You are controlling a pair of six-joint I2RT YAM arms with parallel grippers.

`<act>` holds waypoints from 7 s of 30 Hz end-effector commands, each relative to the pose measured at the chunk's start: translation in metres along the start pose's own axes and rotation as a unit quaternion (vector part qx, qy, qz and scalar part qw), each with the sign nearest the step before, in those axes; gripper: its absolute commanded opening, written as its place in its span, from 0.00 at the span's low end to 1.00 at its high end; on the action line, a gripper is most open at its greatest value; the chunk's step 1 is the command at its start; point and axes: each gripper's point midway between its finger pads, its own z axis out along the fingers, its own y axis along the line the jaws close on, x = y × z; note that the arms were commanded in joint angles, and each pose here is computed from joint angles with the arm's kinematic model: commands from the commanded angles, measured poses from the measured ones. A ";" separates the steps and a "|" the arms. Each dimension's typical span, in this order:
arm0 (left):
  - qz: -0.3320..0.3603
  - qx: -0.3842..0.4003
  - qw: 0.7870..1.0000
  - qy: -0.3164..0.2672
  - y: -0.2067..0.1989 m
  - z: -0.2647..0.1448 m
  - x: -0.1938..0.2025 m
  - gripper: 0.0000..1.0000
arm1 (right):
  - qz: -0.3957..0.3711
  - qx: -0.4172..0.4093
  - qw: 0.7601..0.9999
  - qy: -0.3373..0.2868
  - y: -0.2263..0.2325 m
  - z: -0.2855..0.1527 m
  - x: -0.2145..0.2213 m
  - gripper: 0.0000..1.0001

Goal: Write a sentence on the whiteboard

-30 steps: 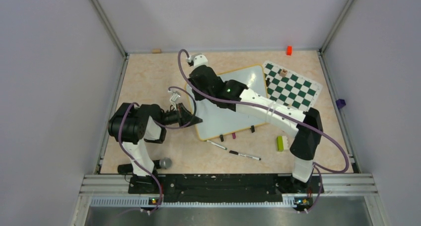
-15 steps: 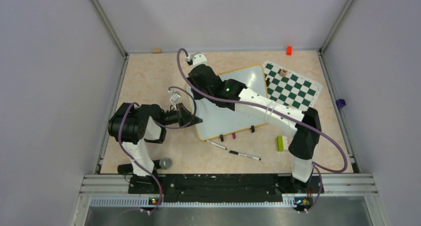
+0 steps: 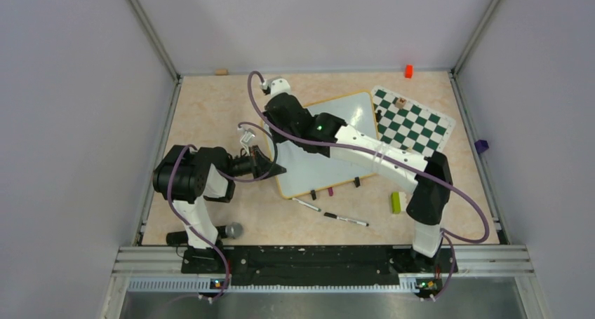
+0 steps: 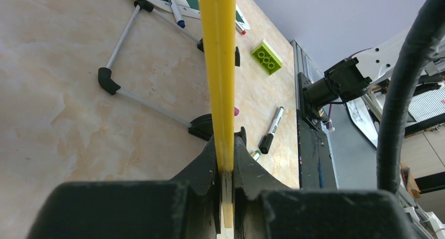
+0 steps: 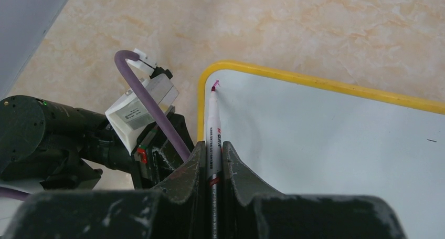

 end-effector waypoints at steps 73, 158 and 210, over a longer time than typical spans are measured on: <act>0.076 0.033 0.997 0.004 -0.010 0.005 -0.005 0.00 | 0.003 0.037 0.999 -0.038 -0.021 -0.044 -0.017 0.00; 0.076 0.036 0.996 0.008 -0.008 0.006 -0.003 0.00 | -0.046 0.088 0.995 0.005 -0.034 -0.011 -0.004 0.00; 0.073 0.037 0.997 0.009 -0.008 0.006 -0.003 0.00 | -0.024 0.064 0.997 -0.029 -0.055 -0.045 -0.011 0.00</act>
